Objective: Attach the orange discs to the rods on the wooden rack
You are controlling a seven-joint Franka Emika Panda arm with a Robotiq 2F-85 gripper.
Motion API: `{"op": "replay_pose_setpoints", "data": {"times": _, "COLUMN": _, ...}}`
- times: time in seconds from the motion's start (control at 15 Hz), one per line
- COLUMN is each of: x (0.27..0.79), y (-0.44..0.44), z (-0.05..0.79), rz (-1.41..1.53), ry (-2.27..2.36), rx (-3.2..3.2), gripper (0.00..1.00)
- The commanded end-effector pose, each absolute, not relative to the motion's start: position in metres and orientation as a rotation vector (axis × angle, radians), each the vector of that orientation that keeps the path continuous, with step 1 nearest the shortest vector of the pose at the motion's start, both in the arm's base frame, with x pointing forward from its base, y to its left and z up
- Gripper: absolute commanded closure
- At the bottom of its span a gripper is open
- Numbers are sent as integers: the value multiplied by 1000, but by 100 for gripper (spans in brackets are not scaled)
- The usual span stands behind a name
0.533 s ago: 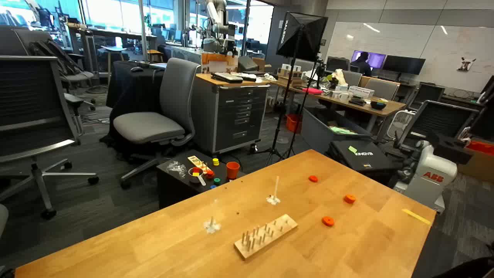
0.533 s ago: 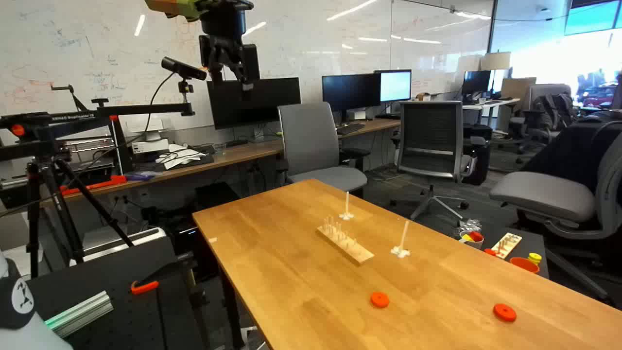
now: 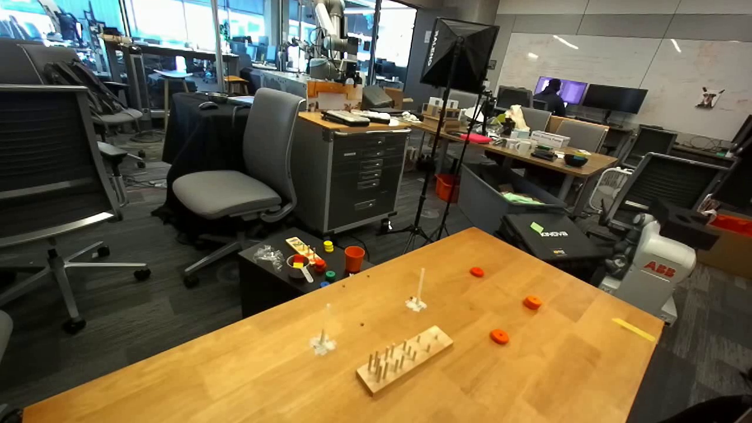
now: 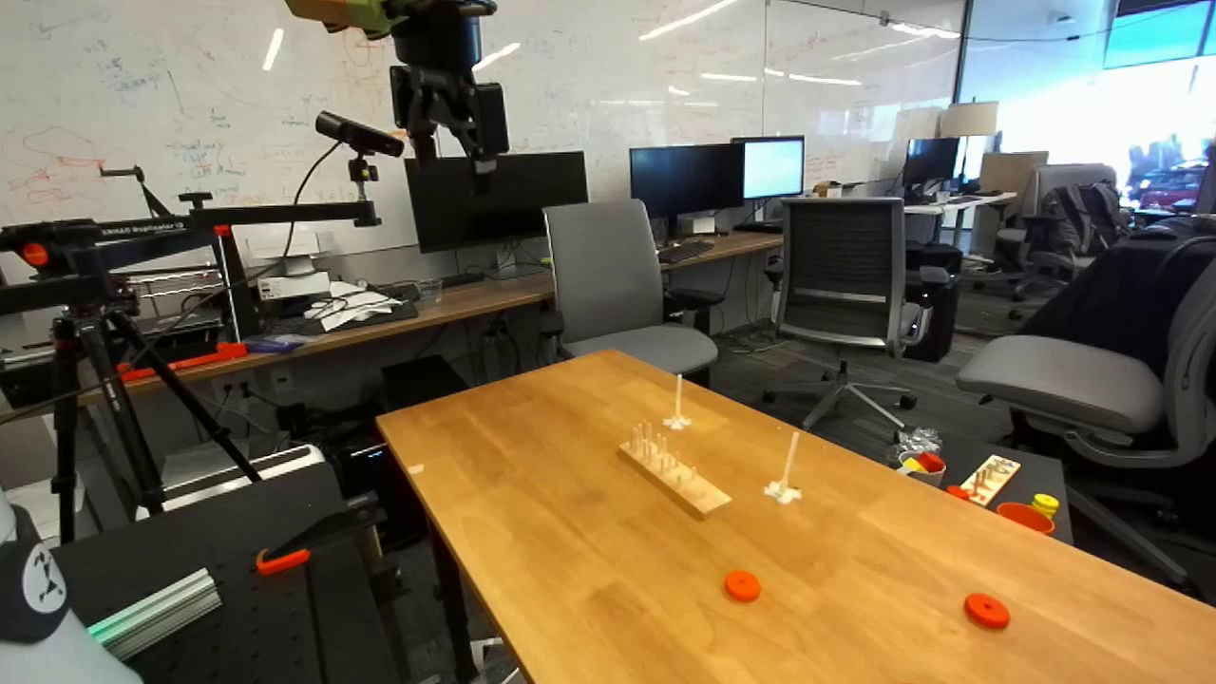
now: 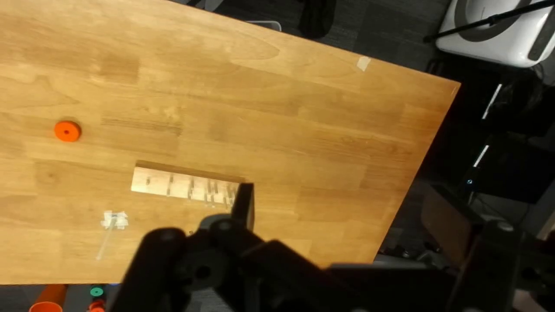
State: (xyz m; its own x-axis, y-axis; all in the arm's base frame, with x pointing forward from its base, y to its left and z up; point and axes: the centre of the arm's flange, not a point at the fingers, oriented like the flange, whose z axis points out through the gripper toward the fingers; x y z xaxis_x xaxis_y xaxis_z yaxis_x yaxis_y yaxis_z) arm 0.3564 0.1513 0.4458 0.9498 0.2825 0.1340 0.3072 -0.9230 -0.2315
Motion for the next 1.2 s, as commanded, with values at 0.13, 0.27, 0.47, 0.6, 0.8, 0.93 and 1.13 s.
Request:
{"op": "replay_pose_setpoints", "data": {"times": 0.13, "x": 375, "y": 124, "z": 437, "rz": -266, "ry": -379, "rx": -2942, "gripper": 0}}
{"op": "replay_pose_setpoints", "data": {"times": 0.27, "x": 397, "y": 85, "z": 429, "rz": -373, "ry": -269, "rx": -3005, "gripper": 0}}
{"op": "replay_pose_setpoints", "data": {"times": 0.47, "x": 431, "y": 21, "z": 411, "rz": -497, "ry": -65, "rx": -3070, "gripper": 0}}
{"op": "replay_pose_setpoints", "data": {"times": 0.6, "x": 451, "y": -17, "z": 396, "rz": -549, "ry": 91, "rx": -3091, "gripper": 0}}
{"op": "replay_pose_setpoints", "data": {"times": 0.8, "x": 481, "y": -69, "z": 362, "rz": -546, "ry": 351, "rx": -3084, "gripper": 0}}
{"op": "replay_pose_setpoints", "data": {"times": 0.93, "x": 491, "y": -76, "z": 354, "rz": -531, "ry": 428, "rx": -3066, "gripper": 0}}
{"op": "replay_pose_setpoints", "data": {"times": 1.13, "x": 473, "y": -81, "z": 346, "rz": -490, "ry": 398, "rx": -3069, "gripper": 0}}
